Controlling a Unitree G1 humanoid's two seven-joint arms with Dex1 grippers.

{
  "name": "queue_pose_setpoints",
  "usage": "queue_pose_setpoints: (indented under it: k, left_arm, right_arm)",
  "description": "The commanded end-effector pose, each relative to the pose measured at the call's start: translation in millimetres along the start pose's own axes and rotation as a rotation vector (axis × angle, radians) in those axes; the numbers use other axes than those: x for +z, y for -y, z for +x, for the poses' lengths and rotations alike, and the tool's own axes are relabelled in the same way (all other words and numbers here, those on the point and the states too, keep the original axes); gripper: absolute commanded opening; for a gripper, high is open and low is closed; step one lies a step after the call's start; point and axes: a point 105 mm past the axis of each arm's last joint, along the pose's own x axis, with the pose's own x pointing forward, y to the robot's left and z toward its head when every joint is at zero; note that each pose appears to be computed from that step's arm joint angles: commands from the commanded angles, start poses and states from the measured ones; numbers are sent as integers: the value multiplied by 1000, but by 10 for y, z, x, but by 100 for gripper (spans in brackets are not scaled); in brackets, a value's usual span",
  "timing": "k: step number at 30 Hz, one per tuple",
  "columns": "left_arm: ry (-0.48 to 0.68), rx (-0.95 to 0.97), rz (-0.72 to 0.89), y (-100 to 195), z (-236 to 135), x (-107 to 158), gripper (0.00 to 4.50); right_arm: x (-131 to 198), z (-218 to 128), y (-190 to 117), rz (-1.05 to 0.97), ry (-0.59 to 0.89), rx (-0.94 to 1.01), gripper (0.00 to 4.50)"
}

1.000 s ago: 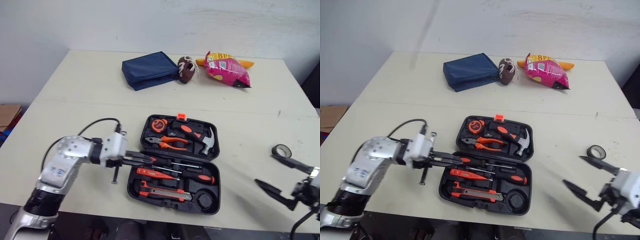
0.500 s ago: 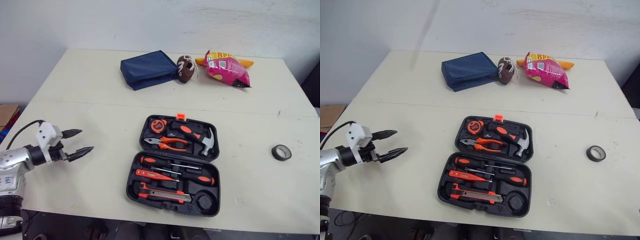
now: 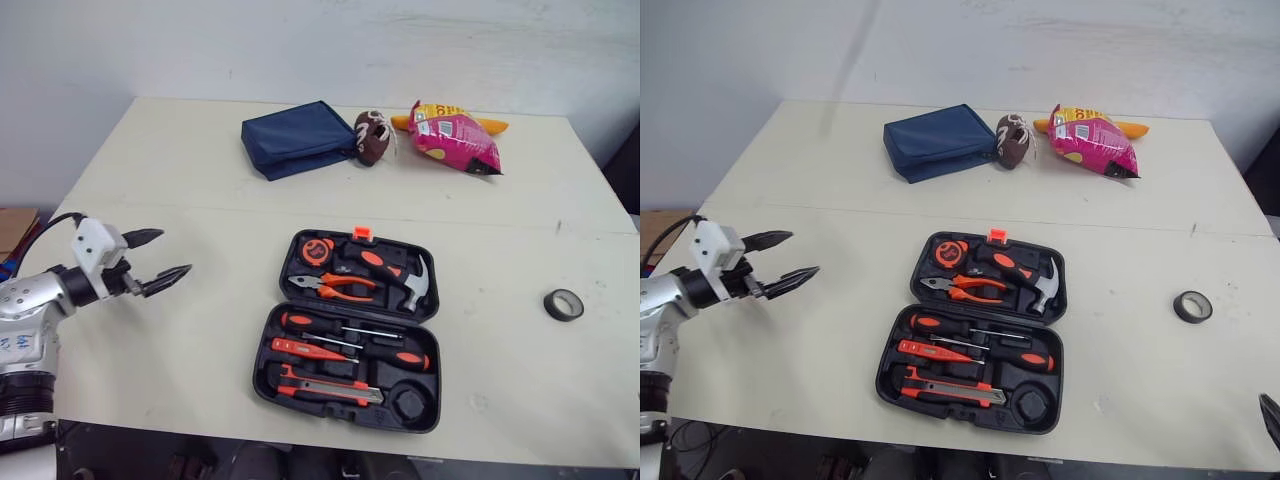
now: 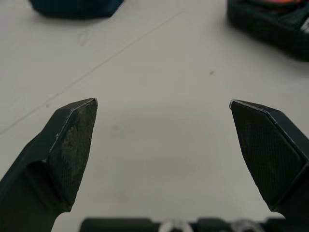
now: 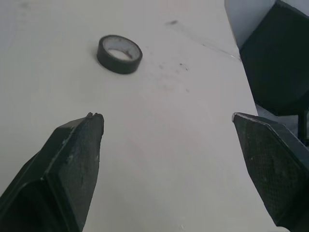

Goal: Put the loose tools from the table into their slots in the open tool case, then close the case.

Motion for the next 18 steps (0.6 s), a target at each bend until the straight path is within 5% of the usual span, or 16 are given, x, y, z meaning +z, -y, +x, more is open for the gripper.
queue_pose_setpoints:
  k: [1,7,18]
  left_arm:
    - [117,-105,37,177,196,411,446]
    - [229,-332,25,654,493,851,446]
    - [309,-599,-45,1295,650,1094,446]
  right_arm:
    - [124,234,98,-31,-100,38,450]
    - [338,566,-67,-78,-251,351,450]
    - [450,1031,-138,-87,-350,577,450]
